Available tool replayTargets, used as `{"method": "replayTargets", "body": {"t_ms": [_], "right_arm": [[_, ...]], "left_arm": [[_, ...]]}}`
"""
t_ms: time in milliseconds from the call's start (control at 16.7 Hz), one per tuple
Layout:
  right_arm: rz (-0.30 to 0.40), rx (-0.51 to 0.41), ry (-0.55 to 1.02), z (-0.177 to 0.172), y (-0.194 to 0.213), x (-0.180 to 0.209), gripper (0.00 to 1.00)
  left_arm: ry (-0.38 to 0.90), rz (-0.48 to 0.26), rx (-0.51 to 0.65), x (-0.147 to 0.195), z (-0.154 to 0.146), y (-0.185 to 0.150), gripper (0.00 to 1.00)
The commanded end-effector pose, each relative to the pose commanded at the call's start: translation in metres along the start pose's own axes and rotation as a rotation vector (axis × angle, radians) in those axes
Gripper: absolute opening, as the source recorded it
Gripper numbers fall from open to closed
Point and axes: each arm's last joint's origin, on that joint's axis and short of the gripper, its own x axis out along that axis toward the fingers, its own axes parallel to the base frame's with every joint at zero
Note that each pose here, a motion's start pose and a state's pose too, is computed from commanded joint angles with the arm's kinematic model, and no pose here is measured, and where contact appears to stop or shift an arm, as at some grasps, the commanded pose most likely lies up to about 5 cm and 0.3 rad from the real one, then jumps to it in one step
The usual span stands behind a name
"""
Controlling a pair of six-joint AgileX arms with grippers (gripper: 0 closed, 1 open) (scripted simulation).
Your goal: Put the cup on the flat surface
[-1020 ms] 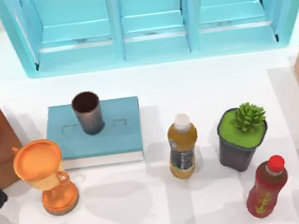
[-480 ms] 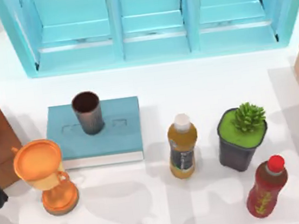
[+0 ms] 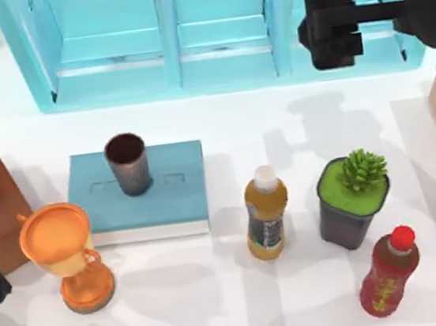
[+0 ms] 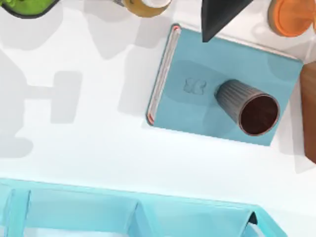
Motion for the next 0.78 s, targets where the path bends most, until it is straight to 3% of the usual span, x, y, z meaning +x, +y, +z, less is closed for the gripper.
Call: {"method": "replayTargets", "body": {"t_ms": [180, 360, 780], "right_arm": [[-0.036, 0.048, 0.06, 0.036, 0.05, 0.026, 1.0], [-0.097, 0.087, 0.115, 0.05, 0.098, 0.064, 1.0], [-0.281, 0.106, 0.222, 0.014, 0.173, 0.161, 1.0]], "left_arm": [[0.0, 0.0, 0.0, 0.0, 0.0, 0.0, 1.0], [0.0, 0.0, 0.0, 0.0, 0.0, 0.0, 1.0], [0.0, 0.0, 0.0, 0.0, 0.0, 0.0, 1.0]]}}
